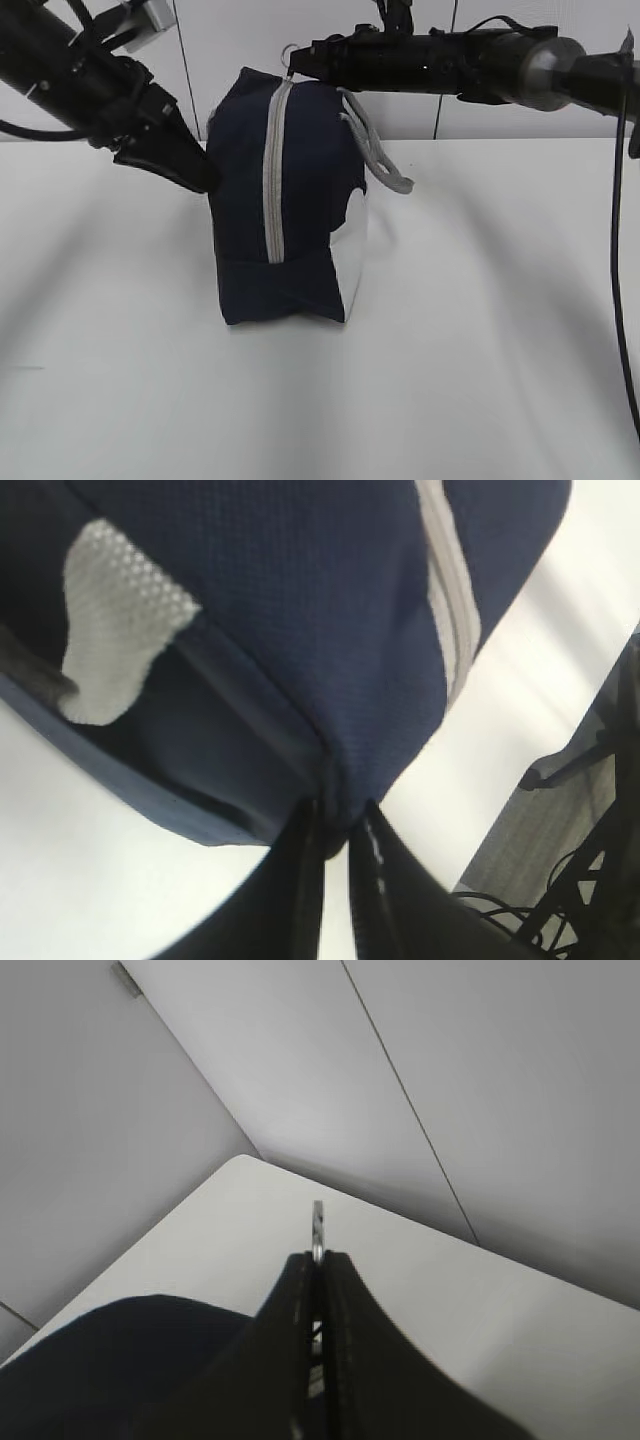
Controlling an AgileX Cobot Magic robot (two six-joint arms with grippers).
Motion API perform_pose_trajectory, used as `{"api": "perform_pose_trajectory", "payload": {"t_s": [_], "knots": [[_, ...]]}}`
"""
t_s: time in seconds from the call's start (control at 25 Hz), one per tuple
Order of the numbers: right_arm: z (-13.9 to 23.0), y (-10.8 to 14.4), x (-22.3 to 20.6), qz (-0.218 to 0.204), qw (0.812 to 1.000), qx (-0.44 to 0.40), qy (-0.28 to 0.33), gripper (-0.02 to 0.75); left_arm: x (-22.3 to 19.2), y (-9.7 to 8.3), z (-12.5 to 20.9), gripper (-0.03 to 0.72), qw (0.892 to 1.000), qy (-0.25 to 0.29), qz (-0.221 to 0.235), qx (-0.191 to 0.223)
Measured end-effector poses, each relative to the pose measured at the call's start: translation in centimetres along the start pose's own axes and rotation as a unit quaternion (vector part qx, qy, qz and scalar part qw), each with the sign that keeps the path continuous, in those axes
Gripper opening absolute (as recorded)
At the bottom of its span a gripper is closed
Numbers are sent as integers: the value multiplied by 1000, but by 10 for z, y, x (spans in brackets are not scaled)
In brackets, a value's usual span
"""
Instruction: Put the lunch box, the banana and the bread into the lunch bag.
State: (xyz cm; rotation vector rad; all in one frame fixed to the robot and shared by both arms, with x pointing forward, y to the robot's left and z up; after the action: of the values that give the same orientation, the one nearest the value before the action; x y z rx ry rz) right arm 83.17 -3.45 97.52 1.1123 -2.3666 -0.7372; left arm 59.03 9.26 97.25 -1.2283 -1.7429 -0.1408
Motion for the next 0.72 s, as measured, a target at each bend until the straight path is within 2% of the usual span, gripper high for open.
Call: {"api": "perform_pose_trajectory", "payload": {"t_s": [0.2, 0.32, 0.4, 0.6, 0.72], "knots": [[5, 4, 0, -12, 1000, 2, 14, 6, 16, -2, -22, 137, 1000, -22, -10, -11], [9, 9, 1, -26, 999, 5, 26, 6, 30, 2, -35, 176, 999, -42, -24, -9], [10, 14, 3, -30, 999, 13, 34, 6, 40, 12, -46, 190, 996, -70, -49, 4], [8, 23, 8, -33, 998, 38, 50, 6, 57, 48, -73, 227, 978, -156, -130, 43], [10, 24, 9, -30, 997, 44, 60, 6, 66, 55, -90, 276, 966, -208, -144, 61]]}}
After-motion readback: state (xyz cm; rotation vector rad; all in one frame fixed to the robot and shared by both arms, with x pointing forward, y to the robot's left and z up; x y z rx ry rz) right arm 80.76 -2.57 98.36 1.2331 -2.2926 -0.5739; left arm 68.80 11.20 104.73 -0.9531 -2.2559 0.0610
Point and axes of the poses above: a point on each arm's last joint axis where the gripper is mounted, x pointing back along that axis away from the gripper, y along the wrist's bending axis when the last joint is at zero, z = x × y, the point moved 10 cm from there along -x, pointing out along that axis toward the gripper, and after that the axes turned 14 degrees about -x, right-handed, at the moved point
